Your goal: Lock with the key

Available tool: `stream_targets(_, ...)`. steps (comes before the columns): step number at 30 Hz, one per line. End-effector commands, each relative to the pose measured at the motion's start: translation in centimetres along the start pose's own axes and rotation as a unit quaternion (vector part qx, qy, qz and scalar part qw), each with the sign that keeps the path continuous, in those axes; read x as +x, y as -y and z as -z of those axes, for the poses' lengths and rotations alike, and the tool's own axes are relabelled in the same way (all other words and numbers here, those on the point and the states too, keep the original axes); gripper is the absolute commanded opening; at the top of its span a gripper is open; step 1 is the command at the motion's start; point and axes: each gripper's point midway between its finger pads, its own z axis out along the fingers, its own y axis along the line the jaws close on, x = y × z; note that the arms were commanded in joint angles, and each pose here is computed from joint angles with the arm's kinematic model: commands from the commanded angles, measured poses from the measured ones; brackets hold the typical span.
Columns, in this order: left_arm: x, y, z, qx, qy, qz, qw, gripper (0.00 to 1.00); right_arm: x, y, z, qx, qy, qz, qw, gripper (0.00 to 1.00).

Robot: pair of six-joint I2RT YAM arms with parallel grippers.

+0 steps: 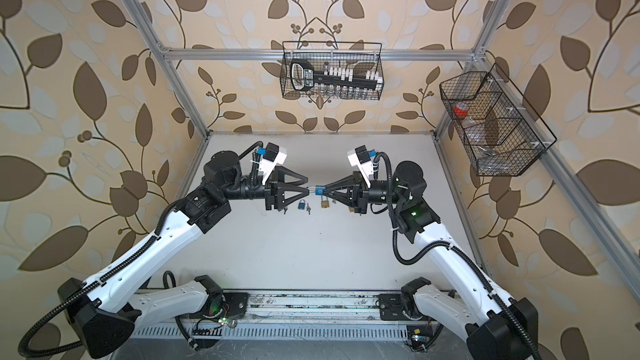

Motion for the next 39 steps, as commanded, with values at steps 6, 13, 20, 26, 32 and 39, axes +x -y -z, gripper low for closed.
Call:
stream_targets(6,-2.0,2.5,0.2,0.05,0.014,-0.031,0.998,0.29,-1.1,-0.9,0.1,0.001,0.01,0.032,0.999,0.0)
stream_targets(13,-1.9,2.8,0.2,0.057,0.011,-0.03,0.998,0.09,-0.9,-0.8,0.1,0.005,0.008,0.036,0.999,0.0)
stream_targets(20,-1.8,2.4,0.1,0.047,0.007,-0.023,0.999,0.0,-0.3,-0.5,0.1,0.009,-0.006,0.049,0.999,0.0)
stream_targets(26,-1.8,2.6,-0.4,0.062,0.001,-0.016,0.998,0.0,0.1,0.0,0.0,0.013,-0.011,0.064,0.998,0.0)
stream_targets(32,-0.5,3.3,-2.1,0.067,-0.024,-0.024,0.997,0.0,-0.2,-0.4,-1.0,-0.002,-0.014,0.07,0.997,0.0)
stream_targets(39,1.4,3.5,-4.2,0.09,-0.039,0.001,0.995,0.0,-0.9,-1.0,-1.9,-0.014,0.01,0.073,0.997,0.0)
